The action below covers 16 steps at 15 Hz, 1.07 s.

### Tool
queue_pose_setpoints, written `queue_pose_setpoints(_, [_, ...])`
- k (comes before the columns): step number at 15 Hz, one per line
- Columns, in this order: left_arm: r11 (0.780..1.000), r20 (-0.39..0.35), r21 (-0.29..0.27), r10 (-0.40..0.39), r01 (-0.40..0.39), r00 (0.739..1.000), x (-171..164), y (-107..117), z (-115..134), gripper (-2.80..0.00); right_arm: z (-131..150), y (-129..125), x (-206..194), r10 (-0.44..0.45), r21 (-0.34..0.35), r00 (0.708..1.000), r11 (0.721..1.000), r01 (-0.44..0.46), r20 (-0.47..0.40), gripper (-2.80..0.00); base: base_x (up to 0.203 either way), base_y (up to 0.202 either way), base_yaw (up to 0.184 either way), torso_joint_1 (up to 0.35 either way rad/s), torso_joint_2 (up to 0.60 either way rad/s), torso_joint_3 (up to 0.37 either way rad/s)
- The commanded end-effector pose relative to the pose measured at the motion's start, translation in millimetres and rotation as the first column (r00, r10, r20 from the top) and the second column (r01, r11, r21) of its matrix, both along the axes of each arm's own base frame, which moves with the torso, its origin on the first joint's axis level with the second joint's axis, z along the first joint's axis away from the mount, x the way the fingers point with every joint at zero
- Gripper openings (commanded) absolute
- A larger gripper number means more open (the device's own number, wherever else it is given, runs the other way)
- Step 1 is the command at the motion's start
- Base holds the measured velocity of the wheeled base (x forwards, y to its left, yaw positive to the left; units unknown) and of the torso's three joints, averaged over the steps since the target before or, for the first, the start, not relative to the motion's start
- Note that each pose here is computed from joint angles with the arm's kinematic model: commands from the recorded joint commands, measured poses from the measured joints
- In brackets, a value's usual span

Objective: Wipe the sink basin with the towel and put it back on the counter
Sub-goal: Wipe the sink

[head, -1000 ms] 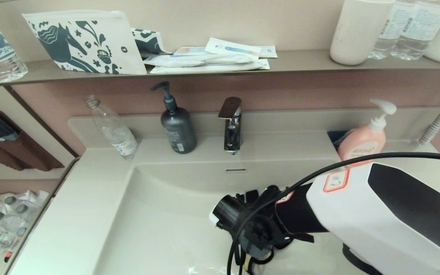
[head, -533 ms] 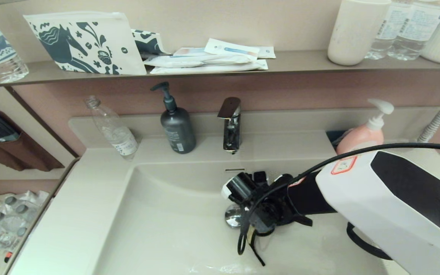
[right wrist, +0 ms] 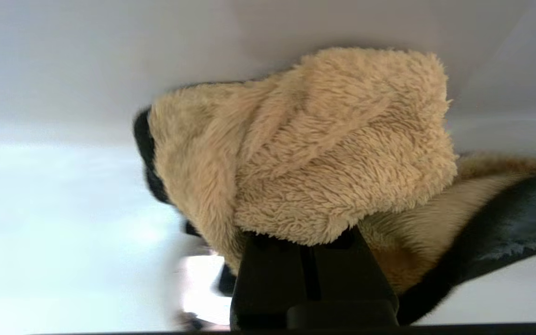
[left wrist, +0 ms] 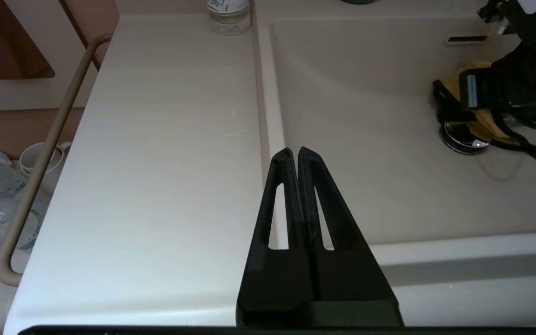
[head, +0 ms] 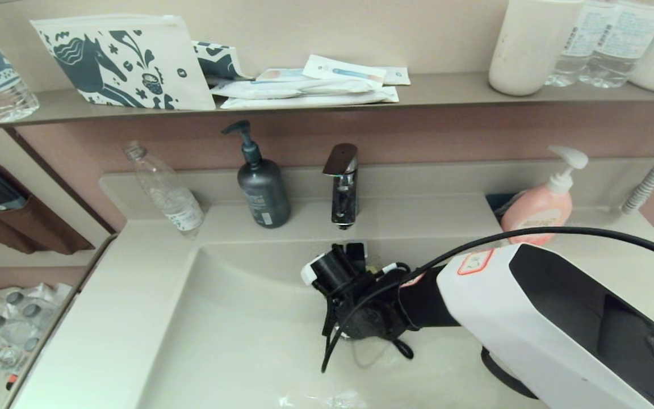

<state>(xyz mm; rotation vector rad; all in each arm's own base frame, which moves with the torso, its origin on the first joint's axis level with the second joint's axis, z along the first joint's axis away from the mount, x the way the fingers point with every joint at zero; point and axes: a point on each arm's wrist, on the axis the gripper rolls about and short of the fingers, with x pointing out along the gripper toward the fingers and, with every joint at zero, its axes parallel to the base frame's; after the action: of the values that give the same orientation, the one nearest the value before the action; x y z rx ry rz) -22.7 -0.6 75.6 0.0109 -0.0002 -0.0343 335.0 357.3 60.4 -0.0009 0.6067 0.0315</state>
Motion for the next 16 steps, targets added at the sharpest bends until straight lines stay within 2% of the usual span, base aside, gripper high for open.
queue_pose_setpoints(1, [1.0,0.0,0.0,0.001,-0.001,1.0,0,0,0,-2.8,-8,18,-14,0.064,-0.012,0.998,0.998,-0.064,0.006,-2.8,0.0,0.0,0.0,0.0,0.0,0.0])
queue_pose_setpoints(6, [1.0,0.0,0.0,0.001,-0.001,1.0,0,0,0,-2.8,-15,61,-43,0.19,-0.021,0.981,0.982,-0.19,0.026,-2.8,0.0,0.0,0.0,0.0,0.0,0.0])
queue_pose_setpoints(9, [1.0,0.0,0.0,0.001,-0.001,1.0,0,0,0,-2.8,-10,71,-63,0.263,-0.026,0.965,0.964,-0.263,-0.002,-2.8,0.0,0.0,0.0,0.0,0.0,0.0])
queue_pose_setpoints(13, [1.0,0.0,0.0,0.001,-0.001,1.0,0,0,0,-2.8,18,55,-90,0.314,-0.08,0.941,0.942,-0.325,-0.125,-2.8,0.0,0.0,0.0,0.0,0.0,0.0])
queue_pose_setpoints(16, [1.0,0.0,0.0,0.001,-0.001,1.0,0,0,0,-2.8,50,22,-112,0.304,-0.169,0.917,0.921,-0.352,-0.258,-2.8,0.0,0.0,0.0,0.0,0.0,0.0])
